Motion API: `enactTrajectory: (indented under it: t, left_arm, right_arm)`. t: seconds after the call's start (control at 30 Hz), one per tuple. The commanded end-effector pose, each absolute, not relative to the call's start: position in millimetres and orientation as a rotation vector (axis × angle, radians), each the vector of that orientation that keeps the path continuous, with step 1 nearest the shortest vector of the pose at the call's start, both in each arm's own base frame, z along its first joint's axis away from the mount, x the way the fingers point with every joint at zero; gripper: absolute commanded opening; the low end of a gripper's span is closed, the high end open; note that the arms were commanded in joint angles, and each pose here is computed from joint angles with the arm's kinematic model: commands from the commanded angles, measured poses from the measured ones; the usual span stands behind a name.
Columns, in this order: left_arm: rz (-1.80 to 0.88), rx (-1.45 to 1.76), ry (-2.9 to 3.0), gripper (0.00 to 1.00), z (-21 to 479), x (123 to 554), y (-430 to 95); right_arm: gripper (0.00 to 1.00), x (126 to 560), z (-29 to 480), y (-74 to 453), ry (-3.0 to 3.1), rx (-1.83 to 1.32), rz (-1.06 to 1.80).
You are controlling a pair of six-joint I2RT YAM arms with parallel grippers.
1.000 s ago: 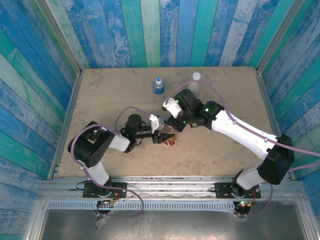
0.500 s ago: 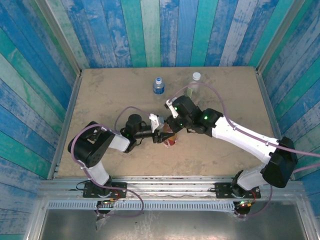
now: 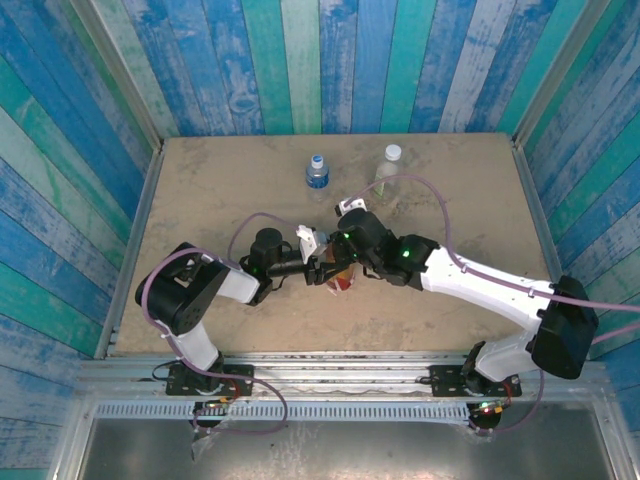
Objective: Screw on the bottle caps
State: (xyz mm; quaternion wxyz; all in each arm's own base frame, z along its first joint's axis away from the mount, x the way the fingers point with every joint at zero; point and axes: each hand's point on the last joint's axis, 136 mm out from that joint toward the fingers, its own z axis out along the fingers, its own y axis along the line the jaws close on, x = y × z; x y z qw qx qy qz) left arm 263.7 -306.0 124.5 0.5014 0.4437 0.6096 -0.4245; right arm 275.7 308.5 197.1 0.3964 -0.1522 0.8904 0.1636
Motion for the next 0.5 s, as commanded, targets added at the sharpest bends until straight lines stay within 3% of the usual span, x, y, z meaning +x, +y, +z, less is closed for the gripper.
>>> enactTrajectory:
  t: [0.0, 0.27, 0.47]
  left_arm:
    - [-1.035, 1.101, 1.555, 0.58, 98.8, 255.0, -305.3]
    - [-1.038, 1.109, 1.554, 0.58, 98.7, 253.8, -305.2]
    - [-1.072, 1.136, 1.524, 0.58, 101.9, 247.1, -306.9]
  right_arm:
    - [0.28, 252.9, 153.0, 298.0, 2.414, -0.514, 0.305]
    - [0.62, 251.3, 214.5, 302.8, 2.218, -0.691, 0.359]
    - [0.64, 241.0, 236.7, 286.8, 2.102, -0.882, 0.362]
